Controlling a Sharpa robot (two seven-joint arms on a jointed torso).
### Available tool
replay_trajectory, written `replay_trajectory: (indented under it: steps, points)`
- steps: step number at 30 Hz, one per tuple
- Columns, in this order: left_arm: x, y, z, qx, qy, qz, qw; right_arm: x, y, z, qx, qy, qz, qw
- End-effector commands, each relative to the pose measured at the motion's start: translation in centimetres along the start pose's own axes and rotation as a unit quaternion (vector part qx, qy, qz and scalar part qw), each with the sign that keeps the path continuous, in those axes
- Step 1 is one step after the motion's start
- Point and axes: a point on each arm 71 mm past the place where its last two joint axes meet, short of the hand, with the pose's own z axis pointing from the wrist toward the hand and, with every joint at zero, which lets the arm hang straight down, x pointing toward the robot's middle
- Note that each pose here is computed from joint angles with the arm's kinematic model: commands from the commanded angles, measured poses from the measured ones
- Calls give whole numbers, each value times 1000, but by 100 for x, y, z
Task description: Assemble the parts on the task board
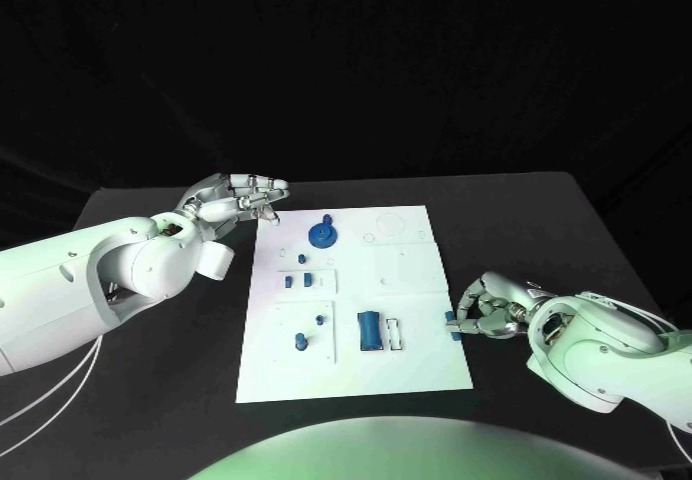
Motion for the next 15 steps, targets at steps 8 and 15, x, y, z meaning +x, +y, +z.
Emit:
replay_trajectory:
  steps: [8, 15]
  points:
    - [18, -11, -3, 3, 9, -2, 1000, 69, 4, 28, 1, 17, -25, 1000]
    - [15, -11, -5, 2, 8, -2, 1000, 70, 0, 38, 1, 11, -24, 1000]
